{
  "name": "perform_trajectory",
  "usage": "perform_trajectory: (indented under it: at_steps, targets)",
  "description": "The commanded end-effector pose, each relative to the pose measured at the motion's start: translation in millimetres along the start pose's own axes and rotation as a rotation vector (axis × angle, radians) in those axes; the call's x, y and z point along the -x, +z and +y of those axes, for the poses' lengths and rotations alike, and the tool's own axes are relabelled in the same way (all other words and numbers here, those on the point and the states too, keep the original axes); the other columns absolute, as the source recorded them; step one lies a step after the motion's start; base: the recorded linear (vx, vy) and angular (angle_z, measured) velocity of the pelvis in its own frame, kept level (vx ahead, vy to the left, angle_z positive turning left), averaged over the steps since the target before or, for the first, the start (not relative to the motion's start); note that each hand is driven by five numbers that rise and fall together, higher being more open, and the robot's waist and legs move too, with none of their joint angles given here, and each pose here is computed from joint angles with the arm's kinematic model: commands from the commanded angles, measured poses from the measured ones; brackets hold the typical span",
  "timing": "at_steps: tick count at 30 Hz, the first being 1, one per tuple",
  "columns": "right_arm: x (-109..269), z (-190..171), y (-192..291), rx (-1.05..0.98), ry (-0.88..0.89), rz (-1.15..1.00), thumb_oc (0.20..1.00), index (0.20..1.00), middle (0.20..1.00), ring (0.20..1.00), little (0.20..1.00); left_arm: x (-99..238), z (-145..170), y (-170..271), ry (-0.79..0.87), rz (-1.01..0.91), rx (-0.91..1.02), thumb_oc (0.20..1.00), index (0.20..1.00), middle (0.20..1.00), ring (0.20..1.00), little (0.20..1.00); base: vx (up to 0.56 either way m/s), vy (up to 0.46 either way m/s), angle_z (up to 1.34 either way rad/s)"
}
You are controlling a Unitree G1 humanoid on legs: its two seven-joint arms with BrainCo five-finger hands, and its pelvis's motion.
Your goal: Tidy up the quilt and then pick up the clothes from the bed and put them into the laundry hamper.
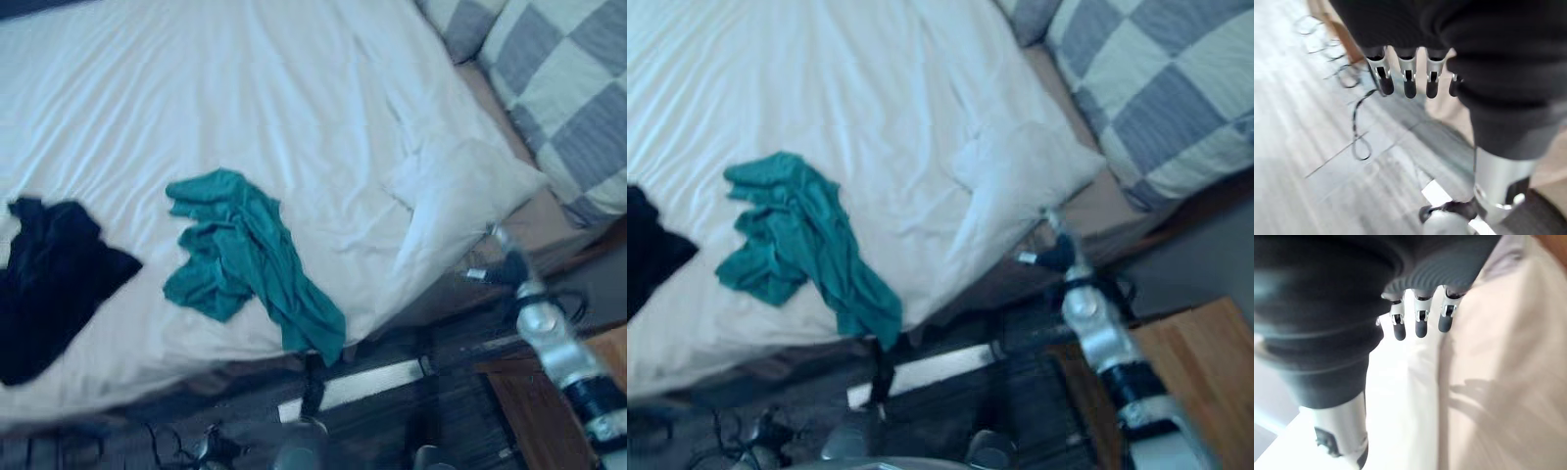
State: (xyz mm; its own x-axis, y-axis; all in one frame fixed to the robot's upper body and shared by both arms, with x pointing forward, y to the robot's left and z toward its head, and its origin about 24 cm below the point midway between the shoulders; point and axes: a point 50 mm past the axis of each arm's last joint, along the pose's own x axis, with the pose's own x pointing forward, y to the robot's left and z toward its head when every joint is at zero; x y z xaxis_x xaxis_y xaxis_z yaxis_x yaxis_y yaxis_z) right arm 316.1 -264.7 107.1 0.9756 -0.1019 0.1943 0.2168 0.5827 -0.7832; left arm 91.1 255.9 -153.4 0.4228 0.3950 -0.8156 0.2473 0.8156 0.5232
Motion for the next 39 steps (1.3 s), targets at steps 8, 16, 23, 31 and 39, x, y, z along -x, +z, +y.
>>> perform_trajectory:
  at_steps: [8,16,23,31,39]
  targets:
    - [-81,-123,77,0.218,-0.403,-0.145,1.0,1.0,1.0,1.0,1.0,-8,42,25,0.092,-0.129,-0.152,1.0,1.0,1.0,1.0,1.0,0.0,-0.177,0.97]
    - [-103,-127,46,0.255,-0.366,0.143,0.2,0.2,0.2,0.2,0.2,-8,36,65,0.115,-0.253,-0.075,1.0,1.0,1.0,1.0,1.0,-0.09,0.005,0.06]
    - [-36,-81,-34,0.255,-0.253,0.198,0.2,0.2,0.2,0.2,0.2,-6,24,65,0.094,-0.234,-0.04,1.0,1.0,1.0,1.0,1.0,-0.03,0.025,0.08]
    - [96,-23,-139,0.112,-0.117,0.623,1.0,1.0,1.0,1.0,1.0,-7,21,48,0.067,-0.157,-0.059,1.0,1.0,1.0,1.0,1.0,0.03,0.045,-0.09]
    - [193,17,-178,-0.267,-0.324,1.069,1.0,1.0,1.0,1.0,1.0,-4,7,25,0.017,-0.06,-0.018,1.0,1.0,1.0,1.0,1.0,0.04,0.074,-0.13]
